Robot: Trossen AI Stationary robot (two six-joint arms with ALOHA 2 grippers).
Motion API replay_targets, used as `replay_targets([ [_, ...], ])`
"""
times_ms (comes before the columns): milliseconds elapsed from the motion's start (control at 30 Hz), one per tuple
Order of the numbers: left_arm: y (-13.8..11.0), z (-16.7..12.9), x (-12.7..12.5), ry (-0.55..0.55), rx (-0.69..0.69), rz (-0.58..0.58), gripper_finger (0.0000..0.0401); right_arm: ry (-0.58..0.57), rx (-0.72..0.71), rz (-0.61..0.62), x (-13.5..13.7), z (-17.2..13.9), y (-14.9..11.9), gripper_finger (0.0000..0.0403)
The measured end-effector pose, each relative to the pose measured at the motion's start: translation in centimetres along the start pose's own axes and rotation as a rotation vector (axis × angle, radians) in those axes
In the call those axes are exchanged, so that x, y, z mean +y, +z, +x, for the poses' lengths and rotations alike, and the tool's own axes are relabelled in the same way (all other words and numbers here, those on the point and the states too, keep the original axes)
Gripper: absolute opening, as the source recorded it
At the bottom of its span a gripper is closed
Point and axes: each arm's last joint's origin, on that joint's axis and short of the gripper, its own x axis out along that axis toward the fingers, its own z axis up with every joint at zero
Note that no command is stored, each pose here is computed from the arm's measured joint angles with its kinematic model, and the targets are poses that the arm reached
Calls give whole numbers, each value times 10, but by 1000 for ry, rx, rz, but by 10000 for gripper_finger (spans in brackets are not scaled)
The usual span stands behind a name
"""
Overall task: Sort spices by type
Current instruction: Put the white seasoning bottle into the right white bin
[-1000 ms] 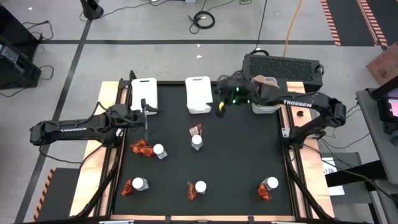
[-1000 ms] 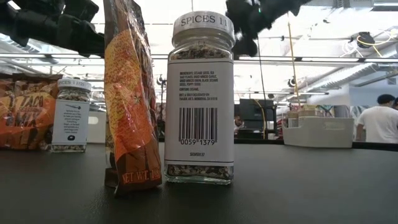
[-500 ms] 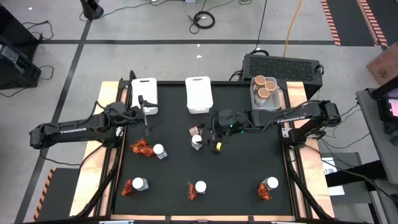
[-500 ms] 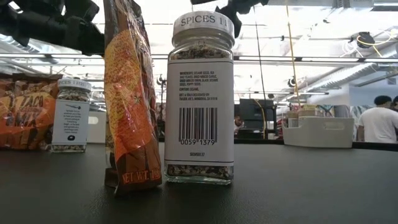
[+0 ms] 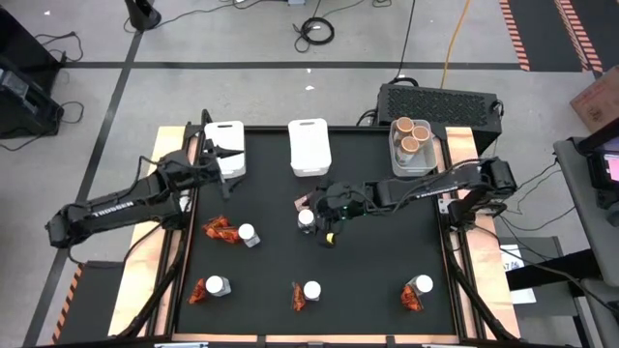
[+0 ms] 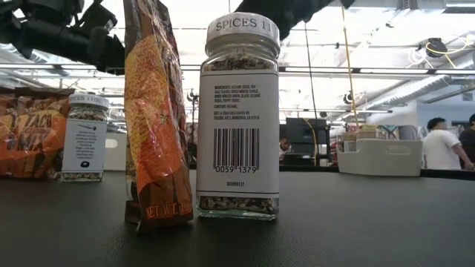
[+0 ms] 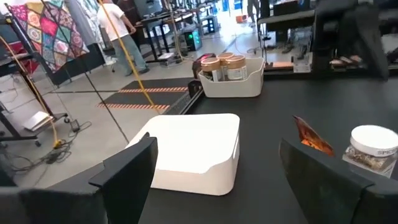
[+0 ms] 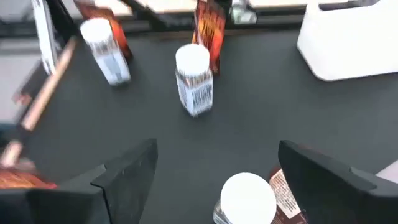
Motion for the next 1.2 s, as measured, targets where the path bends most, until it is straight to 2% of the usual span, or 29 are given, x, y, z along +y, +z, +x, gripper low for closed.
replay_targets([
  [167, -15, 0, 2, 31, -39, -12, 338, 1, 67, -96, -1, 22, -15, 329],
  [367, -15, 0, 4, -45, -68, -35, 338, -17, 90, -82, -9, 29, -20, 329],
  [600, -17, -1, 6, -28, -51, -57, 338, -33, 136, -51, -15, 42, -30, 329],
  [1200, -17, 0, 6, -30, -48, -61, 338, -61, 179, 12, -26, 49, -38, 329],
])
